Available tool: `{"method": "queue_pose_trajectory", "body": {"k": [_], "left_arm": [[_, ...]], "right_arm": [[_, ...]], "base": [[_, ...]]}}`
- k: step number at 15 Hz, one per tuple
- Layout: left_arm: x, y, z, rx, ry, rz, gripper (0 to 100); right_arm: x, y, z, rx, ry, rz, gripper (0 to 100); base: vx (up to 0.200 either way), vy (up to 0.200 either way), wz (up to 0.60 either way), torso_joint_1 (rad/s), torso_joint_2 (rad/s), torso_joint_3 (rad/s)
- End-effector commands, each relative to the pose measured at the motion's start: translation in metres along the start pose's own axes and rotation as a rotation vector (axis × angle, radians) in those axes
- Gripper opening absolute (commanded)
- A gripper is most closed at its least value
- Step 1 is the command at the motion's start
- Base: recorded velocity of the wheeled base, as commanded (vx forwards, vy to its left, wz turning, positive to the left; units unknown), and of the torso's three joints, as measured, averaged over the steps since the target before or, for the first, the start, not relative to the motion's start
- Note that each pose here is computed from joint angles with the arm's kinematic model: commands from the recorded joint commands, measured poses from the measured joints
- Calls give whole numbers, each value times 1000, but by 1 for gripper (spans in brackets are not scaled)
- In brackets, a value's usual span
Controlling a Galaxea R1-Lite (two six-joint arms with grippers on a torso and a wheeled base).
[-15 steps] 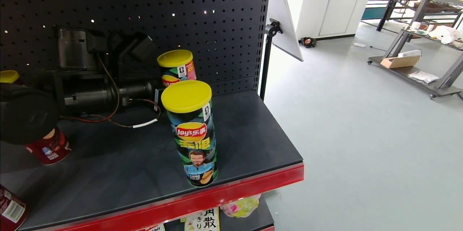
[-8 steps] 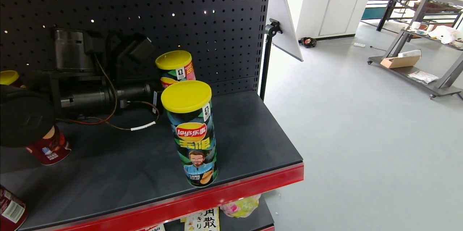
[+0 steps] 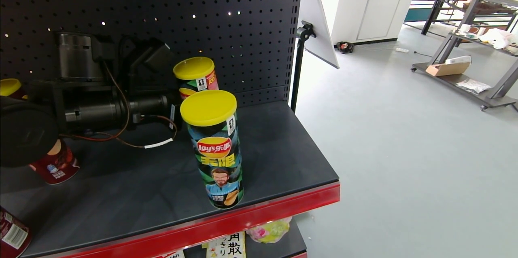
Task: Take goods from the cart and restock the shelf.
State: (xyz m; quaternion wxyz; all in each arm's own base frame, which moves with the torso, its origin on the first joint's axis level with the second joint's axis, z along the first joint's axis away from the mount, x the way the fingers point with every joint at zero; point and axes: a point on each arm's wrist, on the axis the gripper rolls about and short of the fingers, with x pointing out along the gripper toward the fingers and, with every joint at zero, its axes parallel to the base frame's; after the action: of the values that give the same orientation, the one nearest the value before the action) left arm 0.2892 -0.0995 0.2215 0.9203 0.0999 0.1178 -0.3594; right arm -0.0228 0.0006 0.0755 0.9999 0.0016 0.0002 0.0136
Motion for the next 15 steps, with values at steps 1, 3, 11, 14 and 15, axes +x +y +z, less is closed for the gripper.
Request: {"method": "queue_pose_trajectory", "body": {"k": [1, 3, 11, 14, 15], "left_arm": [[0, -2, 1, 4, -4, -7, 100], [0, -3, 2, 3, -6, -8, 100], [-30, -11, -5, -3, 2, 40, 100], [-57, -20, -7, -9, 4, 116, 100], [-73, -27, -4, -10, 13, 135, 100]], "right_arm": [[0, 0, 0, 0, 0, -1, 100], [0, 0, 0, 0, 0, 0, 100], [0, 0, 0, 0, 0, 0, 100], [0, 0, 0, 0, 0, 0, 100], [0, 0, 0, 0, 0, 0, 100]], "base": [[0, 0, 0, 0, 0, 0], [0, 0, 0, 0, 0, 0], [0, 0, 0, 0, 0, 0], [0, 0, 0, 0, 0, 0], [0, 0, 0, 0, 0, 0]]}}
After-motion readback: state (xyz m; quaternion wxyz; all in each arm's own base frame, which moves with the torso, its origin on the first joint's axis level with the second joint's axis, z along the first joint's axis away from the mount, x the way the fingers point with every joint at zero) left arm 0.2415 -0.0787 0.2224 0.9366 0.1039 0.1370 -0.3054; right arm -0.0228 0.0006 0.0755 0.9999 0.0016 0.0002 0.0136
